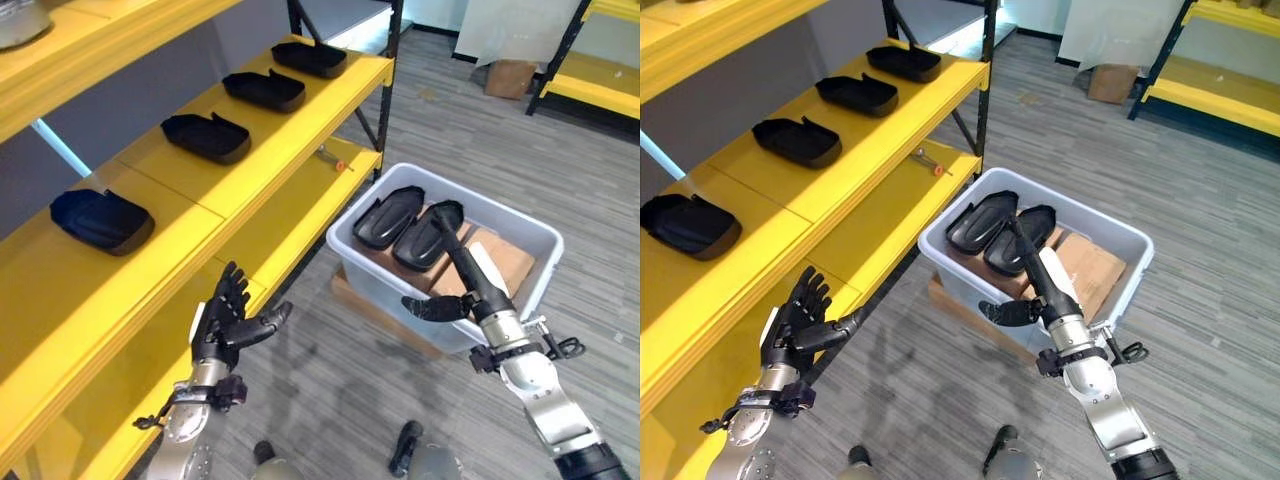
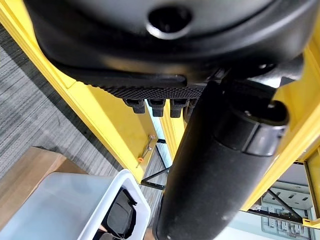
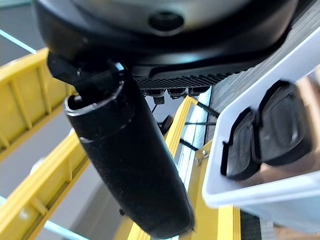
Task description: Move parts from the plastic box to the shelf.
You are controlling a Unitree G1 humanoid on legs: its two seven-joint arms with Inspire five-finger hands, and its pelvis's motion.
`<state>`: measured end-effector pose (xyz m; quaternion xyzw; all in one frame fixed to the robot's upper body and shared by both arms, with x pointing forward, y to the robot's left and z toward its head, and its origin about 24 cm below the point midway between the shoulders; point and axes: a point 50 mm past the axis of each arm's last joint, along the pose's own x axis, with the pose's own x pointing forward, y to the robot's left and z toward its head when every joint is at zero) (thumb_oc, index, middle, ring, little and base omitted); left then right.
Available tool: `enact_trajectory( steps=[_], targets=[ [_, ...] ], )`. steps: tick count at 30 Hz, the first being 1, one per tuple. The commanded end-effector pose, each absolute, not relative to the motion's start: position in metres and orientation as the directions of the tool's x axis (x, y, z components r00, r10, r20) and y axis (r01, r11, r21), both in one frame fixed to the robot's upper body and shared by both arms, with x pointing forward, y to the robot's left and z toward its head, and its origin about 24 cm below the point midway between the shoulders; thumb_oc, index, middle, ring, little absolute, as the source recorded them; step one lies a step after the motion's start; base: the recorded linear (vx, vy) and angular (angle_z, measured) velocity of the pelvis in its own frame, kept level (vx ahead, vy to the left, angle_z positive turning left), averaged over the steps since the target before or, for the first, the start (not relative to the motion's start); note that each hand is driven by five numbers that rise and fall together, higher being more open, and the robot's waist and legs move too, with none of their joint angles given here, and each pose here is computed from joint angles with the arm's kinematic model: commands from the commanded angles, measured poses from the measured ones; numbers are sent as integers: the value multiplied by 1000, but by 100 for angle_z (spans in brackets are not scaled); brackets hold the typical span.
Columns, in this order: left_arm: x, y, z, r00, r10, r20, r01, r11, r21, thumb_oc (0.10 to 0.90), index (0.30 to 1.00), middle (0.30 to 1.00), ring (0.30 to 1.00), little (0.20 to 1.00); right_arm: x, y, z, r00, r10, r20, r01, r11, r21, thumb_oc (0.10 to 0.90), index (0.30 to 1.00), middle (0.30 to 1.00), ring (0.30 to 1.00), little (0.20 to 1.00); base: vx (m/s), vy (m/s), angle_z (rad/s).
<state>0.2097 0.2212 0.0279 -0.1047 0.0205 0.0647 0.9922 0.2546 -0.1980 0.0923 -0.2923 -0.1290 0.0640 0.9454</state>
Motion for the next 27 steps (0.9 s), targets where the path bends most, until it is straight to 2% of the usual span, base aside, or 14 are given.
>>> enact_trajectory(
  steps=[1,5,11,14,21,27],
  targets=[
    [223,218,82,967,88,238,-36,976,-215,900,1000,1000,1000,1000,250,-183,166,787,235,570,82,877,-474,900,1000,1000,1000,1000,67,11,-47],
    [219,218,78,971,89,224,-38,974,-223,900,1000,1000,1000,1000,252,-180,170,772,245,587,75,881,-467,900,1000,1000,1000,1000,145,99,-56],
    [215,215,70,978,76,193,-32,975,-219,900,1000,1000,1000,1000,254,-164,162,774,300,557,-24,894,-448,900,1000,1000,1000,1000,293,244,-112],
    [221,209,76,977,16,214,30,977,-213,900,1000,1000,1000,1000,250,-168,153,801,284,527,-31,899,-437,900,1000,1000,1000,1000,160,271,-120],
    [225,212,85,969,7,247,39,983,-179,900,1000,1000,1000,1000,252,-168,151,814,276,511,-9,885,-465,900,1000,1000,1000,1000,81,187,-24],
    [228,210,89,966,-7,257,51,985,-163,900,1000,1000,1000,1000,263,-165,167,783,298,546,51,845,-533,900,1000,1000,1000,1000,18,79,-11]
  ],
)
